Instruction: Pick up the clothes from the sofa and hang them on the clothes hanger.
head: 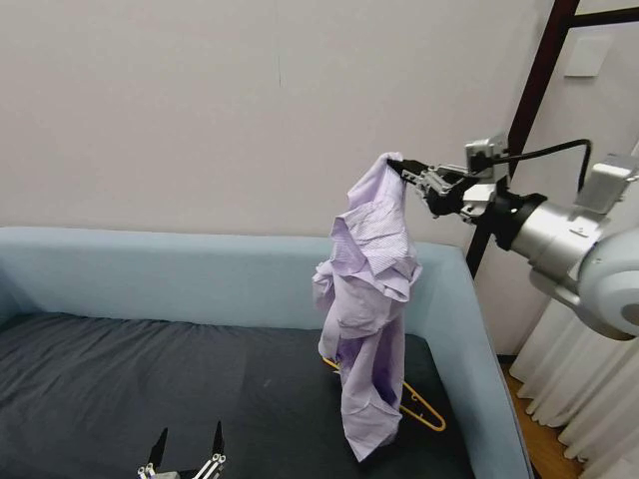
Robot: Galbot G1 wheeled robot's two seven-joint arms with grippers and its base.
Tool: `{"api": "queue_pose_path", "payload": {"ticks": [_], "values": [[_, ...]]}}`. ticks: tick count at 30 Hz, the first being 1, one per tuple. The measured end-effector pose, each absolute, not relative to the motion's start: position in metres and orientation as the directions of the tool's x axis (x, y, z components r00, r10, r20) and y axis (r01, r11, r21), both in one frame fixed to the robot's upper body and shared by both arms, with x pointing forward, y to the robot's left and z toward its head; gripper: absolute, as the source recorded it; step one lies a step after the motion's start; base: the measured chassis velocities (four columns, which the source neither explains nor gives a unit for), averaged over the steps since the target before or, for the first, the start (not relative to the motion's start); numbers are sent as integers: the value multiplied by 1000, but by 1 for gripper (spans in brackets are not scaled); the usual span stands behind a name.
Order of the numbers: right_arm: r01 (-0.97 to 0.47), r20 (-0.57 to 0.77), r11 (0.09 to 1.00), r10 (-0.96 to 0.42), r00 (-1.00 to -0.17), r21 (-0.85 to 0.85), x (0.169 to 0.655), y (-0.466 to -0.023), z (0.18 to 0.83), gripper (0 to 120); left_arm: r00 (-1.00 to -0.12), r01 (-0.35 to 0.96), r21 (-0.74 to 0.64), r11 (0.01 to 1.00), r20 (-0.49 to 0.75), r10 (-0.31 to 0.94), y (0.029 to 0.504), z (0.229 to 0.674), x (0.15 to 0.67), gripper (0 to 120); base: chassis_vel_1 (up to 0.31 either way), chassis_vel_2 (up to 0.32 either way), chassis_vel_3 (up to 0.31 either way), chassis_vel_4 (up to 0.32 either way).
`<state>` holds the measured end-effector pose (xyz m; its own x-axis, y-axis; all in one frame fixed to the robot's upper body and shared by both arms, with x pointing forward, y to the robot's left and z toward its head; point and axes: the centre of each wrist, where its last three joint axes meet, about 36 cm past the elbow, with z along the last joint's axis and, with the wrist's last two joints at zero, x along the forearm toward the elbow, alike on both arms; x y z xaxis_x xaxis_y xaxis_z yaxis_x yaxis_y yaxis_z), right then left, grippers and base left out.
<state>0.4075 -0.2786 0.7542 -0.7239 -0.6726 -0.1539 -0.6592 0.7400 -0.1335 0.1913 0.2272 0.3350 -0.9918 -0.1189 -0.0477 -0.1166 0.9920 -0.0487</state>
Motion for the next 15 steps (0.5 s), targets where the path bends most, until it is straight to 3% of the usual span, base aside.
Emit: {"api": "queue_pose_path", "payload": {"ticks": [8, 15], "values": [[-671, -122, 728, -685, -718, -138, 422, -277, 722, 0, -991, -120, -48, 992, -49, -122, 223, 337, 189, 98, 0, 0, 0, 0], [-740, -47, 665, -747, -664, -103, 462, -236, 642, 0, -990, -130, -39, 991, -51, -131, 218, 334, 179, 97, 0, 0, 0, 0]]}}
